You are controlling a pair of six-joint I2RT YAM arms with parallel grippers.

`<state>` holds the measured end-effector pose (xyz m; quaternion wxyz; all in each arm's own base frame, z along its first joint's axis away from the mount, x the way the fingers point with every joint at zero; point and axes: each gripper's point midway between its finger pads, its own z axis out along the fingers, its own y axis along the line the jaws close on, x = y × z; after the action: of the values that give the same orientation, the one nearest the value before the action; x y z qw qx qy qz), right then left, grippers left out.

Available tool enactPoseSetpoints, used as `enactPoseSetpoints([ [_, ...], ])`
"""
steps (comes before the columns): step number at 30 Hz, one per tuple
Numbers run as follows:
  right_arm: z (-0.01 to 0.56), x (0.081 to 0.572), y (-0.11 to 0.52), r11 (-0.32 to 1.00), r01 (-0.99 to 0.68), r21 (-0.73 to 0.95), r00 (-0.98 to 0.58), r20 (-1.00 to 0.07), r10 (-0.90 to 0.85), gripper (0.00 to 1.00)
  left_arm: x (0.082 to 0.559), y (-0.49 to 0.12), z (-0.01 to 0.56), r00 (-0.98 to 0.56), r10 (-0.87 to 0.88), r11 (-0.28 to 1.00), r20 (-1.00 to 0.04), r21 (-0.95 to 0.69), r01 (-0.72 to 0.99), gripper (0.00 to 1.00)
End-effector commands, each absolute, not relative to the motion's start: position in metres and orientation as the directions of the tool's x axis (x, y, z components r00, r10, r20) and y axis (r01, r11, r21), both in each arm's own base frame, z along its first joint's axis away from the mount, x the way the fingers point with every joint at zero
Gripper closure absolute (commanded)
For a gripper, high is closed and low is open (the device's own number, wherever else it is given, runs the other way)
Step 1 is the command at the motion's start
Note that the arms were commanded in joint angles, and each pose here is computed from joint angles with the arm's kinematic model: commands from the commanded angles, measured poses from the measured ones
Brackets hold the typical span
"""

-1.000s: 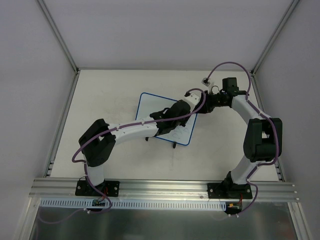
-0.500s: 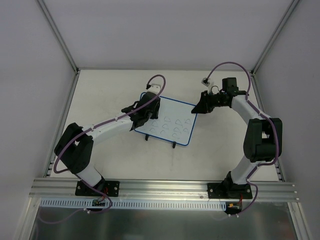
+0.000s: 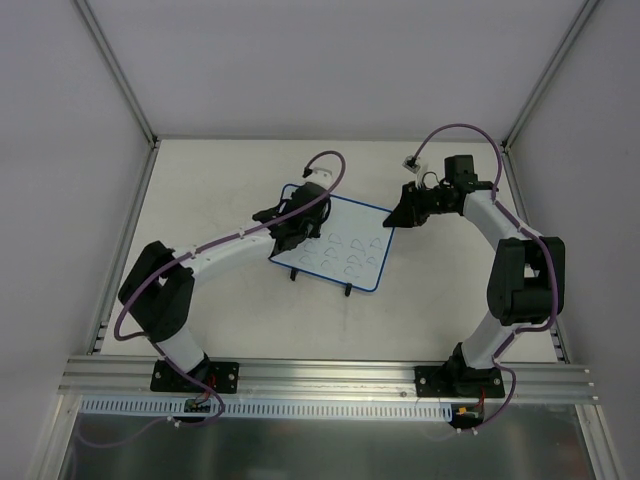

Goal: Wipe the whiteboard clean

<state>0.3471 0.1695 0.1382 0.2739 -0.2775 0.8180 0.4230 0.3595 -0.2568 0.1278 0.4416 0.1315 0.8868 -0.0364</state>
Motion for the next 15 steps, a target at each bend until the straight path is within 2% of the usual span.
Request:
enactPoseSetpoints([
  [1, 0.141, 0.351, 0.164, 0.526, -0.73, 0.437, -0.631, -0.726, -0.273, 1.0, 0.355, -0.302, 0.118, -0.54, 0.334, 0.905, -0.773, 0.102, 0.413, 1.0],
  [15, 0.145, 0.351, 0.164, 0.533, -0.735, 0.419, -0.621, -0.732, -0.28, 1.0, 0.344, -0.387, 0.131, -0.32, 0.558, 0.681, -0.766, 0.203, 0.703, 1.0],
])
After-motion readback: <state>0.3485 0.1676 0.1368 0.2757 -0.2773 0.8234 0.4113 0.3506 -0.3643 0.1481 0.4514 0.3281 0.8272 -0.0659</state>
